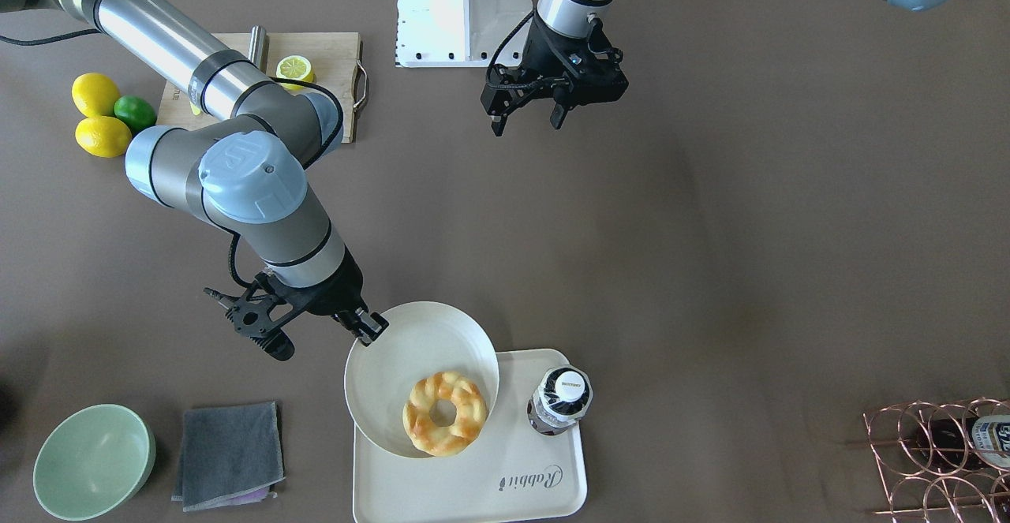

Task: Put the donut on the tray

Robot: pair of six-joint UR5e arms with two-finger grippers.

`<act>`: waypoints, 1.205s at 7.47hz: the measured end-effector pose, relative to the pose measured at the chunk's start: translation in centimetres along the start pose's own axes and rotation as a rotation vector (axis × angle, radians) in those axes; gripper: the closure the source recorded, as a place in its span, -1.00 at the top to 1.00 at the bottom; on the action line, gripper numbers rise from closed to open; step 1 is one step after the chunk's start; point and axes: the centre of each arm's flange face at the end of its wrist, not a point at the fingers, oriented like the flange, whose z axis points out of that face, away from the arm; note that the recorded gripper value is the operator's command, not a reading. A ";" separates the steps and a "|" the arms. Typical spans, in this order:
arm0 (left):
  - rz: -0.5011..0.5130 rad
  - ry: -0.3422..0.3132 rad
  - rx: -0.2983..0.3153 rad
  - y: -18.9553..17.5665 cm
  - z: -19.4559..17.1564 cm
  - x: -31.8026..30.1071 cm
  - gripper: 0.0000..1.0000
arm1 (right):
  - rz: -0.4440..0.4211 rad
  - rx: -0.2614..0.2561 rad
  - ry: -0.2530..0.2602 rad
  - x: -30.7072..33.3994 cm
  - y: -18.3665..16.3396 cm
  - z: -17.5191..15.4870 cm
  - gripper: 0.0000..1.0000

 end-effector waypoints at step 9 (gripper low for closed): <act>0.001 -0.013 0.022 0.0 0.7 -0.3 0.94 | 0.057 0.040 0.008 -4.8 -2.5 5.7 1.00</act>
